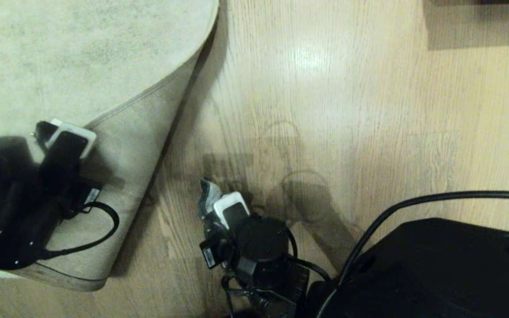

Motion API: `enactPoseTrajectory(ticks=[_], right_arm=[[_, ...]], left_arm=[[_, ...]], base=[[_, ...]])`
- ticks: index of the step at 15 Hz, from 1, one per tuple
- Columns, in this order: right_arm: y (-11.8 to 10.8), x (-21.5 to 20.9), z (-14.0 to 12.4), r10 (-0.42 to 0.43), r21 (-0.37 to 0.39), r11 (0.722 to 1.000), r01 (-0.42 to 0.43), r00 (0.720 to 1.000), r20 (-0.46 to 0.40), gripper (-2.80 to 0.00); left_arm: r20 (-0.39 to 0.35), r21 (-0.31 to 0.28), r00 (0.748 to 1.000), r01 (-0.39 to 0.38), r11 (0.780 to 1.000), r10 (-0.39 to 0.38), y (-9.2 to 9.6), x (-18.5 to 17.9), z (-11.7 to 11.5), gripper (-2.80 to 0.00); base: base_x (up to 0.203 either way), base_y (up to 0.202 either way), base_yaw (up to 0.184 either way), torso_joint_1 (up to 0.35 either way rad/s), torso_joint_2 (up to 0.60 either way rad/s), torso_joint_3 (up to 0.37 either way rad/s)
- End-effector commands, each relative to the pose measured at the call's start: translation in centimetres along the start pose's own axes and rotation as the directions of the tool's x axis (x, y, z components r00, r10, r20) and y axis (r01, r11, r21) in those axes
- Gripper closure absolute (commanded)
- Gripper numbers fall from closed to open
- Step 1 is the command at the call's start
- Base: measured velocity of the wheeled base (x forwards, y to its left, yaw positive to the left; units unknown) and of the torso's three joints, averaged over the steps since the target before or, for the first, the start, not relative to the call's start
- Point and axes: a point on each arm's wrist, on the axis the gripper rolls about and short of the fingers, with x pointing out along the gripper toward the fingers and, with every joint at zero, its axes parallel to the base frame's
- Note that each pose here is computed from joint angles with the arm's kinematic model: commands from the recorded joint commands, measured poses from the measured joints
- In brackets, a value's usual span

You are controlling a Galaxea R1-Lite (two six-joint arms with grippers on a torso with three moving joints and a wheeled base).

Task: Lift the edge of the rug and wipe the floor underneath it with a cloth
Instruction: Wipe the floor under the carpet with a rag

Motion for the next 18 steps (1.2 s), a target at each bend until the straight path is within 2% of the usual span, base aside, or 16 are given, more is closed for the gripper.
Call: enactPoseTrajectory(ticks=[1, 4, 7, 11, 14, 16, 18], right_arm=[[1.0, 1.1, -3.0, 0.008, -0.007, 1.000, -0.008, 0.999, -0.041, 0.00], [2.3, 3.6, -3.4, 0.007, 0.031, 0.999, -0.008, 1.000, 0.016, 0.00], [3.4, 6.0, -3.2, 0.002, 0.103, 0.995, -0.010, 0.997, 0.079, 0.00], [4.5, 8.2, -4.0, -0.003, 0.203, 0.979, -0.022, 0.993, 0.119, 0.00], [5.1, 9.7, -4.3, -0.009, 0.250, 0.968, -0.029, 0.989, 0.147, 0.00], [5.0, 10.8, -4.5, -0.024, 0.269, 0.963, -0.025, 0.983, 0.179, 0.00], [3.5, 12.1, -5.1, -0.063, 0.276, 0.961, 0.007, 0.979, 0.192, 0.00]], left_arm=[[0.005, -0.002, 1.000, -0.006, 1.000, 0.006, 0.1, -0.1, 0.1, 0.00], [0.028, -0.001, 0.999, 0.021, 1.000, -0.021, -0.4, -0.5, 0.5, 0.00], [0.022, 0.002, 1.000, 0.011, 1.000, -0.011, -0.6, -0.7, 0.6, 0.00], [0.021, 0.004, 1.000, 0.013, 1.000, -0.013, -0.7, -0.7, 0.5, 0.00], [0.018, 0.006, 1.000, 0.013, 1.000, -0.013, -0.7, -0.8, 0.4, 0.00], [0.016, 0.007, 1.000, 0.012, 1.000, -0.012, -0.7, -0.8, 0.4, 0.00], [0.015, 0.008, 1.000, 0.013, 1.000, -0.013, -0.8, -0.7, 0.4, 0.00]], base=[[0.000, 0.000, 0.000, 0.000, 0.00, 0.000], [0.000, 0.000, 0.000, 0.000, 0.00, 0.000], [0.000, 0.000, 0.000, 0.000, 0.00, 0.000], [0.000, 0.000, 0.000, 0.000, 0.00, 0.000], [0.000, 0.000, 0.000, 0.000, 0.00, 0.000], [0.000, 0.000, 0.000, 0.000, 0.00, 0.000], [0.000, 0.000, 0.000, 0.000, 0.00, 0.000]])
